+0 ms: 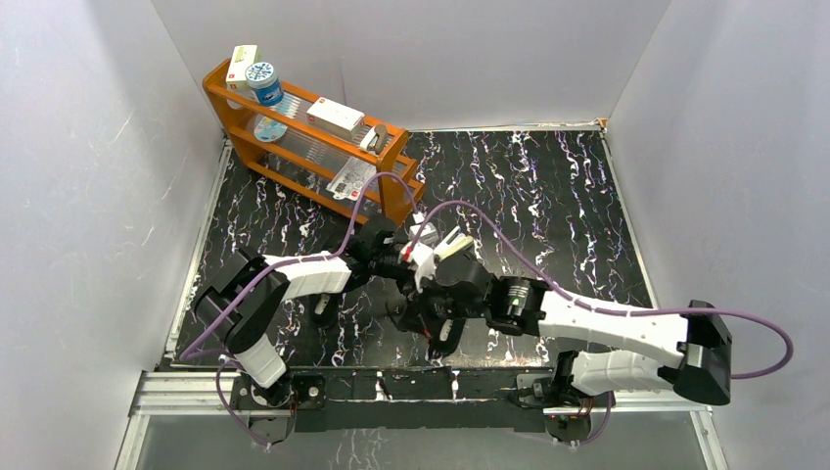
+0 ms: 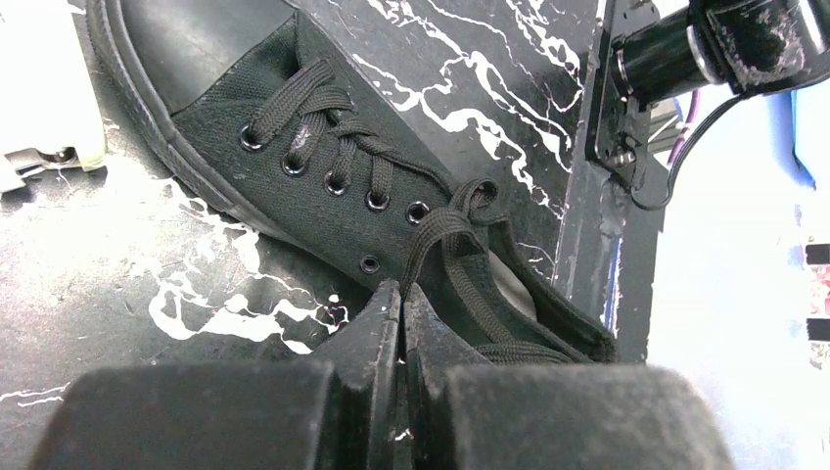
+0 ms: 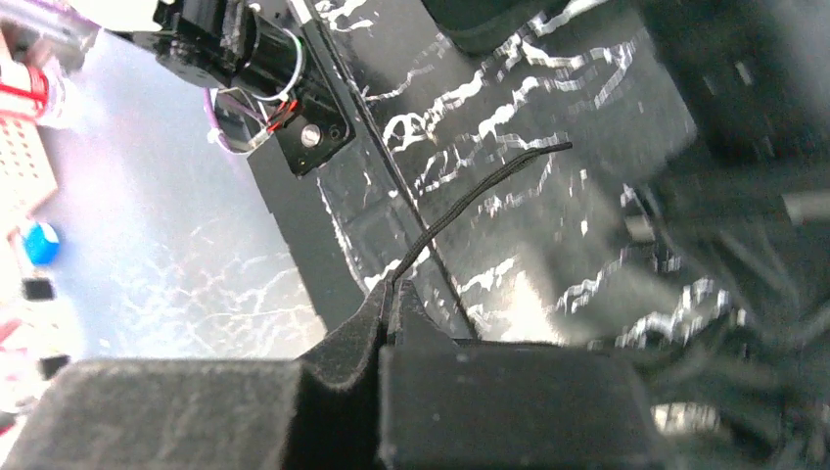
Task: Tie the shoes
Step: Wrap the shoelace around the shoelace.
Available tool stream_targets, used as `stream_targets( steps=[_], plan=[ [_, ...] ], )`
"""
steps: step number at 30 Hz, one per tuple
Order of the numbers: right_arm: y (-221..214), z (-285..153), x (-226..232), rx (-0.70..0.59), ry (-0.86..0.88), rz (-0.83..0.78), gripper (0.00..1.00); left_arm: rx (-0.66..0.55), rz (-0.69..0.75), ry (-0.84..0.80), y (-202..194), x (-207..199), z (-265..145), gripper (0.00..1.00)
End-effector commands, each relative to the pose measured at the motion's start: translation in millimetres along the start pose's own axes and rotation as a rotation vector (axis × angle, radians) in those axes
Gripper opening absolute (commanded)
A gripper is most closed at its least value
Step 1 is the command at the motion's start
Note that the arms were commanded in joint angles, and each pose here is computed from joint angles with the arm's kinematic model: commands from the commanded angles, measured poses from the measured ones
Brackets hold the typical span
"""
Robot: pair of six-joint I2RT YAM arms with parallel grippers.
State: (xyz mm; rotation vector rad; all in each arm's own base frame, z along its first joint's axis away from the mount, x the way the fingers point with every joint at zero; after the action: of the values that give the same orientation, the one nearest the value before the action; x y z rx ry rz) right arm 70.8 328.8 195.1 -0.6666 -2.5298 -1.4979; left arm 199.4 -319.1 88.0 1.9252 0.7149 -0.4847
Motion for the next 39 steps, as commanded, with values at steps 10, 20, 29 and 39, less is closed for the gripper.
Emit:
stream_targets(
  steps=[10, 20, 29, 39],
  plan=[
    [30, -62, -72, 0.103, -0.496, 0.595, 0.0, -0.071, -0.068, 0.047, 21, -17, -13, 0.0],
    [-62, -116, -82, 0.619, -0.969, 0.88, 0.0, -0.043, -0.135, 0.097, 19, -10, -8, 0.0],
    [-76, -130, -81, 0.539, -1.036, 0.963, 0.0, -0.048, -0.144, 0.106, 14, -10, -7, 0.0],
    [-93, -110, -124, 0.554, -1.069, 0.908, 0.0, -0.036, -0.126, 0.102, 15, -14, -11, 0.0]
  ],
)
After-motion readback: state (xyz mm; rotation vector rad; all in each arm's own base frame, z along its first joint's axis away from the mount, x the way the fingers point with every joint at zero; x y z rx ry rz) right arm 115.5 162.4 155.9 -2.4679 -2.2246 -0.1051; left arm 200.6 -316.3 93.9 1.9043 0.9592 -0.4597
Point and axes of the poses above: each gripper's point midway between its finger pads, its own z axis out along the fingers, its own x axis along the line the jaws close on, y = z × x, the point moved 3 cm from there along -z, back along the fingers, and after that the axes turned 7 degrees about -z, right-handed, at the moved point
